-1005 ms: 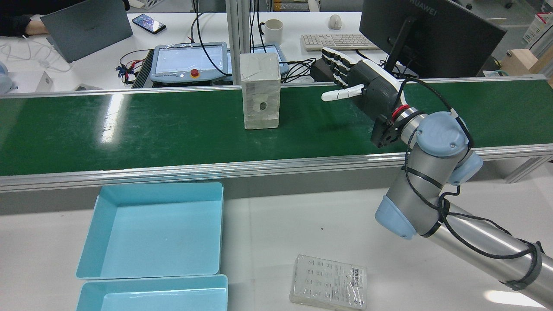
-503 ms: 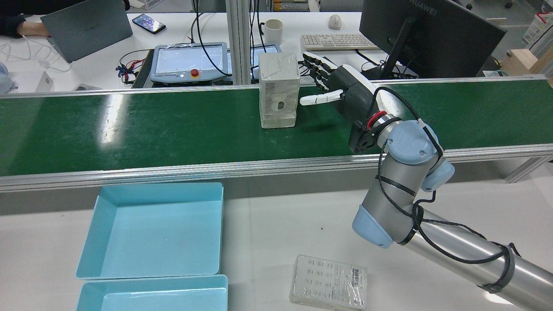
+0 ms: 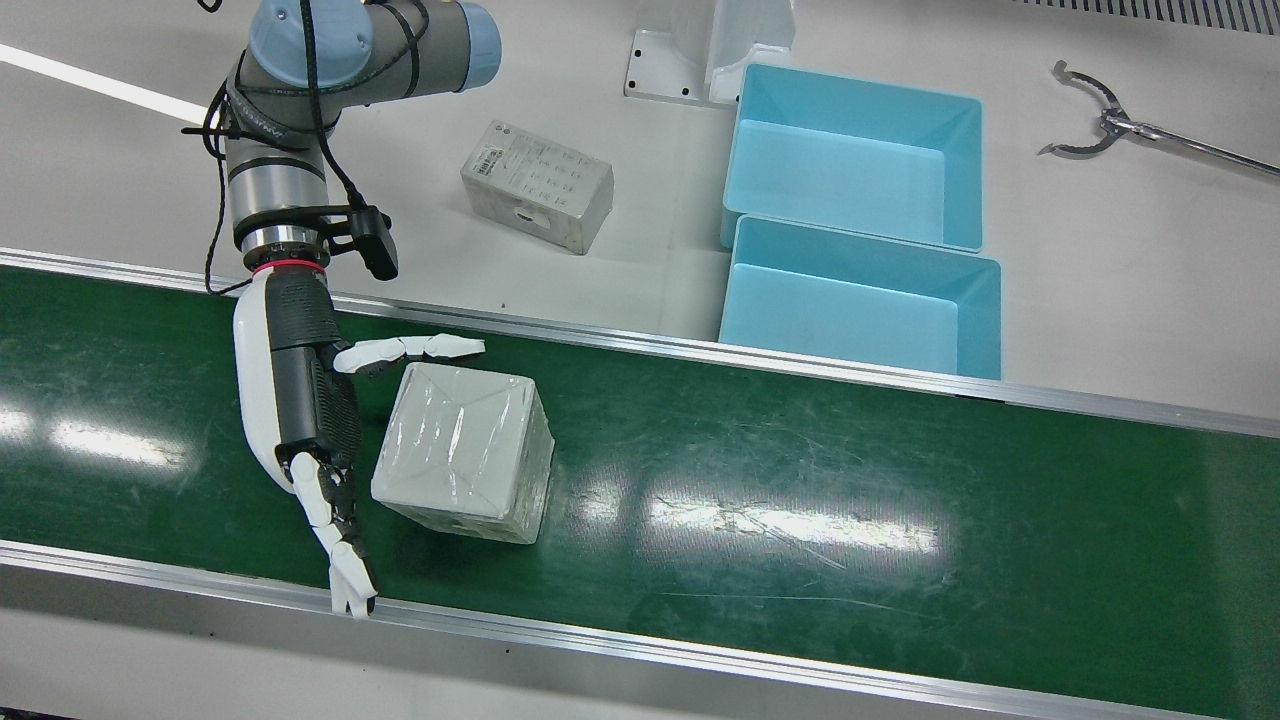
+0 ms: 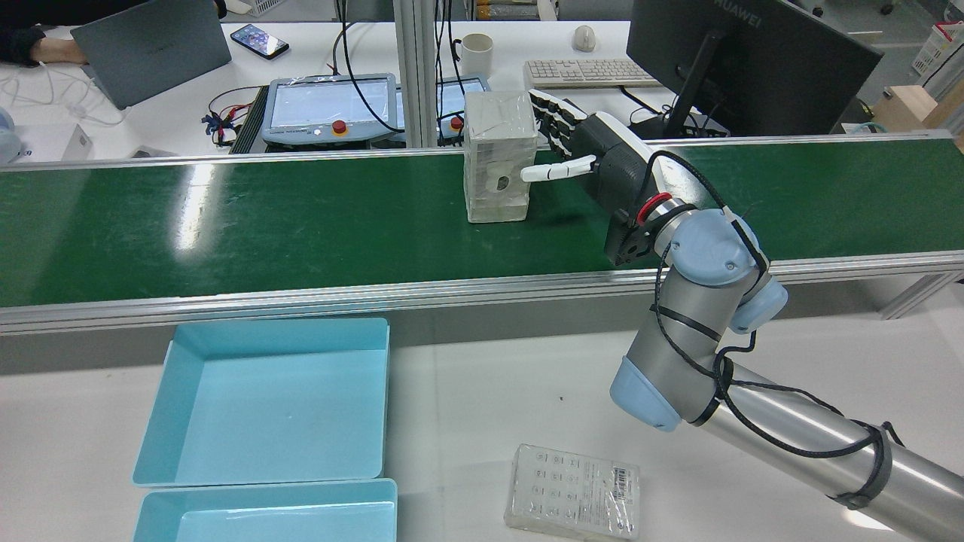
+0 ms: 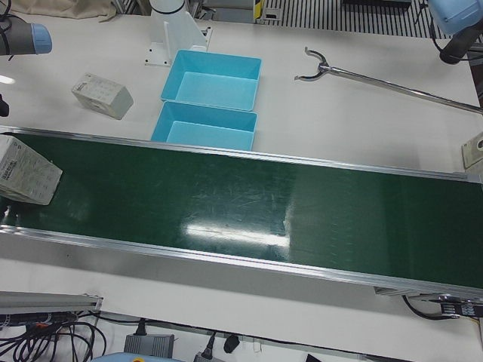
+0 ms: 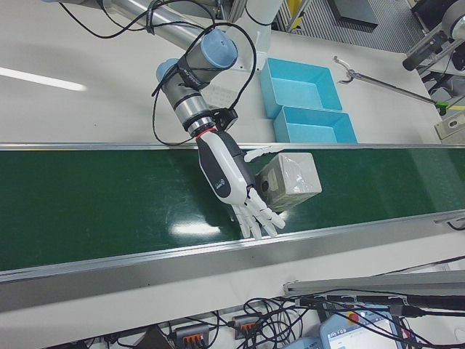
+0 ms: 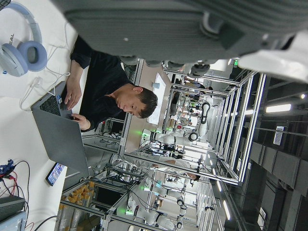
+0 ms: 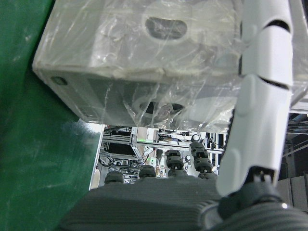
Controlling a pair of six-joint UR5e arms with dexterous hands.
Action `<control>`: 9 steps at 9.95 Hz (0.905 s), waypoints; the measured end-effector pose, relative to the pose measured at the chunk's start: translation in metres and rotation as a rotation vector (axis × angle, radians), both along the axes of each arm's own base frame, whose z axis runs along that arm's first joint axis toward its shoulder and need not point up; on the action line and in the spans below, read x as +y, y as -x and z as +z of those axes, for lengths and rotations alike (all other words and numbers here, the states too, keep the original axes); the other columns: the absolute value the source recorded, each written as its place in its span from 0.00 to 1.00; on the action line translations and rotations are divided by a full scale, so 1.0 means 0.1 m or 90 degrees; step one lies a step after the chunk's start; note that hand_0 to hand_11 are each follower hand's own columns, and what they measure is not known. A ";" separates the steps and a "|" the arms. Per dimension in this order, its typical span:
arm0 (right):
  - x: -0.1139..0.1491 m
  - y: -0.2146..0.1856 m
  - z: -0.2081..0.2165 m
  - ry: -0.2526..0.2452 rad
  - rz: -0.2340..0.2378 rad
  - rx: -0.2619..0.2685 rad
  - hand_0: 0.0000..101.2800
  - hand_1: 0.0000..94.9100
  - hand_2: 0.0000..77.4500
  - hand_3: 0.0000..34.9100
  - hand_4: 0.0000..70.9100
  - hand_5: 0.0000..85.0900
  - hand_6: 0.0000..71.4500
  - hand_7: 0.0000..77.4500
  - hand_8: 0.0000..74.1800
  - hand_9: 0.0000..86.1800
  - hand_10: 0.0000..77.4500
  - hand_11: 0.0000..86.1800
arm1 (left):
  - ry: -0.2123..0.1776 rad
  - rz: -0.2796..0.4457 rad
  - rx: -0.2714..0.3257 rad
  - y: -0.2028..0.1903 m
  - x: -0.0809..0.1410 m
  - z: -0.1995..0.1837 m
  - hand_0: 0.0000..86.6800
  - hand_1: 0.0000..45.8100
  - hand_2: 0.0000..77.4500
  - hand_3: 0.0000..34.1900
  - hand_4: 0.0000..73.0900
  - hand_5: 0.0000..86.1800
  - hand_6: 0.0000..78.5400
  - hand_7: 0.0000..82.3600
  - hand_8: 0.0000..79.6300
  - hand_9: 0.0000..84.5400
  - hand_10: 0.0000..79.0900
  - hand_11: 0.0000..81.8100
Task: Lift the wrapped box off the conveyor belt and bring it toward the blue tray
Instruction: 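Move the right hand onto the approaching plastic-wrapped white box and grasp it, then lift the wrapped box off the belt and carry it over the blue tray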
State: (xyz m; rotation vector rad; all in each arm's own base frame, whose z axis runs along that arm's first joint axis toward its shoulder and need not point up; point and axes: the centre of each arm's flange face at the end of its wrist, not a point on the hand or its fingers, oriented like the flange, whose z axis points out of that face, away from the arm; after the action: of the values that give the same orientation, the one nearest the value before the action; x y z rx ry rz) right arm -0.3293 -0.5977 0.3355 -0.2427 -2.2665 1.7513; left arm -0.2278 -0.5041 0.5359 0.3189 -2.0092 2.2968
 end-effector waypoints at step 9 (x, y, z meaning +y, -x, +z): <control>0.10 0.10 -0.07 -0.001 0.002 -0.019 0.42 0.01 0.29 0.03 0.21 0.61 0.41 0.45 0.49 0.43 0.42 0.39 | 0.000 0.000 0.000 0.00 0.00 0.00 0.00 0.00 0.01 0.00 0.00 0.01 0.00 0.01 0.00 0.00 0.01 0.00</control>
State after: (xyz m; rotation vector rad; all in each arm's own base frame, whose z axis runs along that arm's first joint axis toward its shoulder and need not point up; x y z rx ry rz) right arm -0.3394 -0.5874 0.3290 -0.2664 -2.2897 1.7590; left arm -0.2278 -0.5041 0.5359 0.3189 -2.0092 2.2967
